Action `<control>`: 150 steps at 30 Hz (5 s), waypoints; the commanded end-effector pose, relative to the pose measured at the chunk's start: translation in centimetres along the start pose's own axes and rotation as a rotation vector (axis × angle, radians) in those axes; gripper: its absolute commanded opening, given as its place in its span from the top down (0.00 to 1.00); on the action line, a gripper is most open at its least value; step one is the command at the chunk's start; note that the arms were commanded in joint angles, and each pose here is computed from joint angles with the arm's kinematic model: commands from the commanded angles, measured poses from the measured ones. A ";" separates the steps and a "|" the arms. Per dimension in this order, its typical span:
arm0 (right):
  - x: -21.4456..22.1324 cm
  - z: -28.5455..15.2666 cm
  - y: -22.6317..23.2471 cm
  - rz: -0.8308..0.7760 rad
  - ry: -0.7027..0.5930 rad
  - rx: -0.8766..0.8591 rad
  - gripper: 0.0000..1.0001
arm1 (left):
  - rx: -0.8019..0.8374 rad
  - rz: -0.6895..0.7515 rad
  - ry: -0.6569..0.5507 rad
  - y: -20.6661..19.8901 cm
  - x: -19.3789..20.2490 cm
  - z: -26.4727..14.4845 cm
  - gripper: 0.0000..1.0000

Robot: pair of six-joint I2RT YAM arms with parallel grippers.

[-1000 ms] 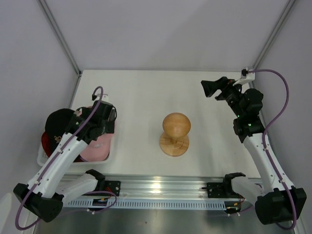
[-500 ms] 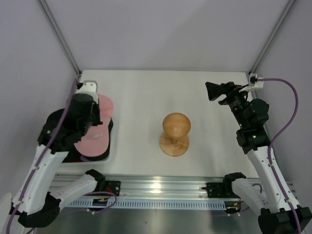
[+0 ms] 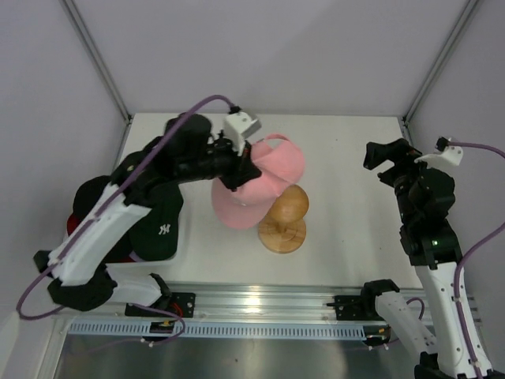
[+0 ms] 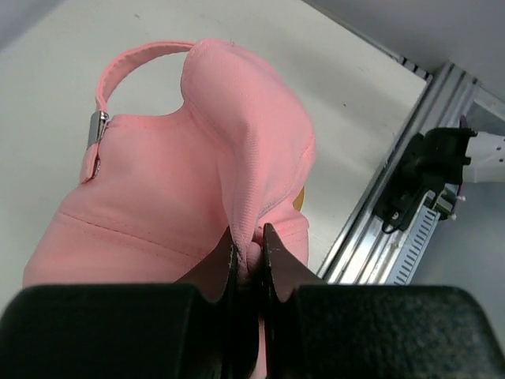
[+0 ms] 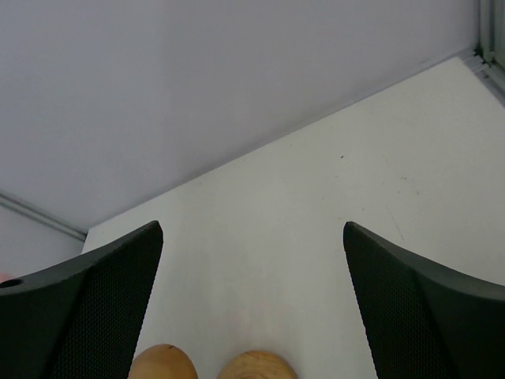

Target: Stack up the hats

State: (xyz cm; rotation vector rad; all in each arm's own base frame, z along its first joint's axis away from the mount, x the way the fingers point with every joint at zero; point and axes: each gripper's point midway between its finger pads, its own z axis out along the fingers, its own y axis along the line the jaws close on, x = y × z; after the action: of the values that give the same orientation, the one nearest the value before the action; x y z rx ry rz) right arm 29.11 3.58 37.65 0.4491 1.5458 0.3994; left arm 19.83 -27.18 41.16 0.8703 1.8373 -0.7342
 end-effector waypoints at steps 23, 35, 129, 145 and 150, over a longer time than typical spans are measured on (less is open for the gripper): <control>4.5 -1.6 0.3 0.013 0.111 -0.122 0.00 | 0.128 -0.003 0.203 -1.6 4.3 13.9 0.44; 10.5 1.7 4.7 -0.057 0.292 -0.371 0.01 | -0.306 -0.471 -0.195 4.7 8.0 0.5 0.00; 18.9 -1.2 -7.2 -0.067 0.462 0.223 0.01 | -0.385 -0.440 -0.300 9.0 10.8 6.9 0.23; 28.4 -4.2 -12.4 0.007 0.655 0.320 0.00 | -0.518 -0.608 -0.169 10.4 18.5 7.1 0.14; 29.2 -4.8 -12.1 -0.041 0.733 0.283 0.00 | -0.538 -0.618 -0.128 10.5 19.0 7.8 0.08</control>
State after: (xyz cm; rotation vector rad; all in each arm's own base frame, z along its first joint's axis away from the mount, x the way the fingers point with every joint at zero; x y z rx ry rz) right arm 24.06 8.72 7.24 0.5586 2.2910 0.3684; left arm 25.86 -22.51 18.68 -0.0453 2.0678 -0.5811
